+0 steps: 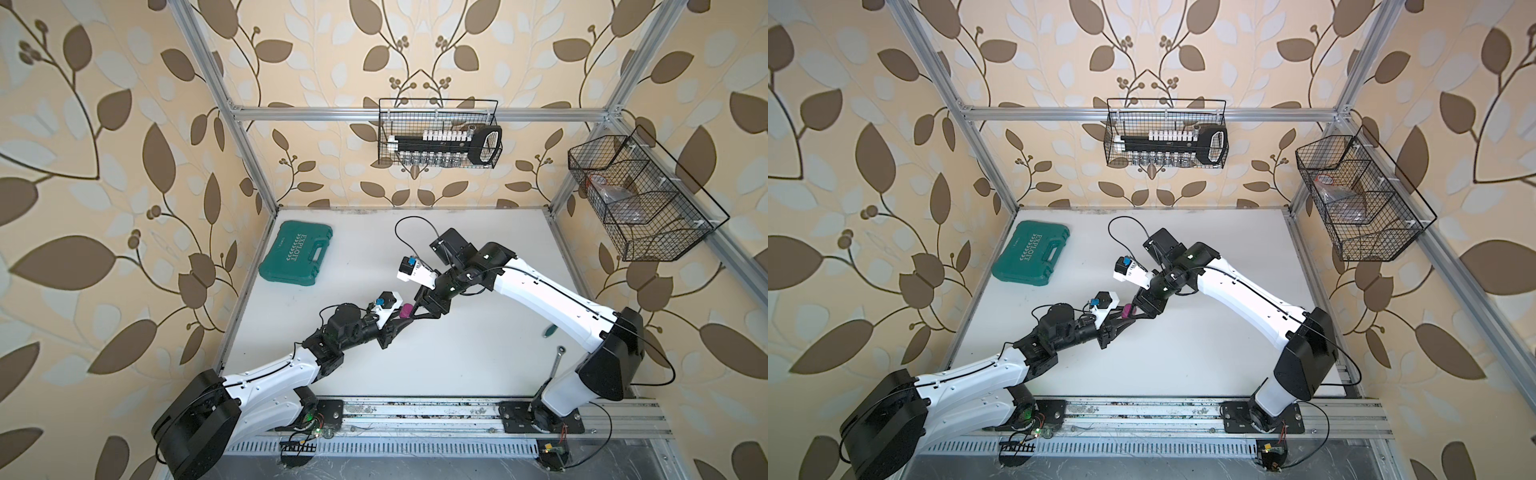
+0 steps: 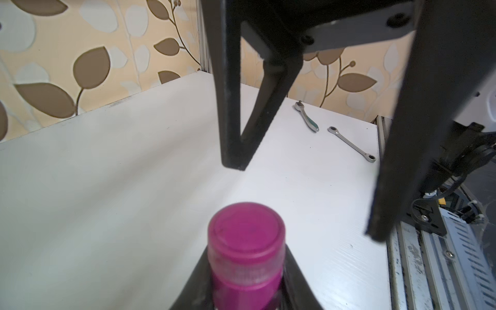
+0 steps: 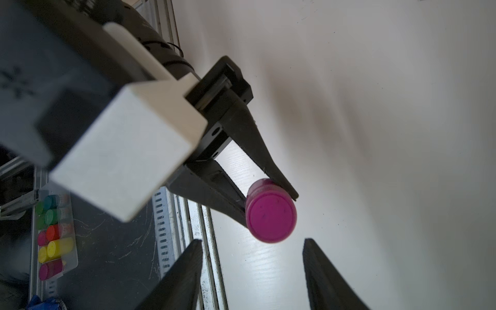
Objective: Close the paint jar lid
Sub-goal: Screw the lid onto the paint jar.
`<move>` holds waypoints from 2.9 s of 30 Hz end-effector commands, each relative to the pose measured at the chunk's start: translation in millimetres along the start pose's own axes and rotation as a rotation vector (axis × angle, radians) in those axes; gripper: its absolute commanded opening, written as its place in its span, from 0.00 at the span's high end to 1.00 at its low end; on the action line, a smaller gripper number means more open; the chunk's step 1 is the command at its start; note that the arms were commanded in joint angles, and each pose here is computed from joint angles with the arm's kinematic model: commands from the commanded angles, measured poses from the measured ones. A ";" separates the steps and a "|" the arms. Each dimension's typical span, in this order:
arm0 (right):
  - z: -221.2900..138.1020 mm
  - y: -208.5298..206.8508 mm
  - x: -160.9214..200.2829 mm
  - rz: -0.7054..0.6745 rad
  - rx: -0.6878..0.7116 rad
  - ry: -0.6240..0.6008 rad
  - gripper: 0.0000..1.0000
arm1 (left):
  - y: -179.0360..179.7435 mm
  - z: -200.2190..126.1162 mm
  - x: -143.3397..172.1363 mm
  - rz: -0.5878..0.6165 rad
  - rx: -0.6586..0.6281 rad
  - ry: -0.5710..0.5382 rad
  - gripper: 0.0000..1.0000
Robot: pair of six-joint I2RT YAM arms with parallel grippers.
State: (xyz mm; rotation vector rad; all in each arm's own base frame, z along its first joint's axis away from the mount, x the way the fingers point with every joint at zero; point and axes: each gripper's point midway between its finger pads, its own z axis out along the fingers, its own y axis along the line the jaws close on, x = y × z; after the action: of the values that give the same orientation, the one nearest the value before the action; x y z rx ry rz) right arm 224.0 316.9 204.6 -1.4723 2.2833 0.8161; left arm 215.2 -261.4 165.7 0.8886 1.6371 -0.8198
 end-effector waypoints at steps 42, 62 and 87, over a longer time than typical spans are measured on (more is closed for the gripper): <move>93.4 -23.6 -43.8 0.573 0.057 -0.010 0.68 | 41.9 5.8 -71.5 0.042 -0.248 -0.258 0.99; -38.7 -46.3 -2.3 0.363 0.171 -0.077 0.31 | 21.7 2.5 -32.1 -0.029 0.000 -0.096 0.99; -2.4 -4.6 2.3 -0.180 -0.075 -0.021 0.35 | -10.1 9.3 -33.5 -0.070 0.281 0.006 0.99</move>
State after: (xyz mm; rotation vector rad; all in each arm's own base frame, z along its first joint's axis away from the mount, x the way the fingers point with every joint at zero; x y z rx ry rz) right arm 225.5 305.6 204.0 -1.6145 2.1047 0.8770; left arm 216.5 -275.6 182.2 1.0006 1.6578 -1.1121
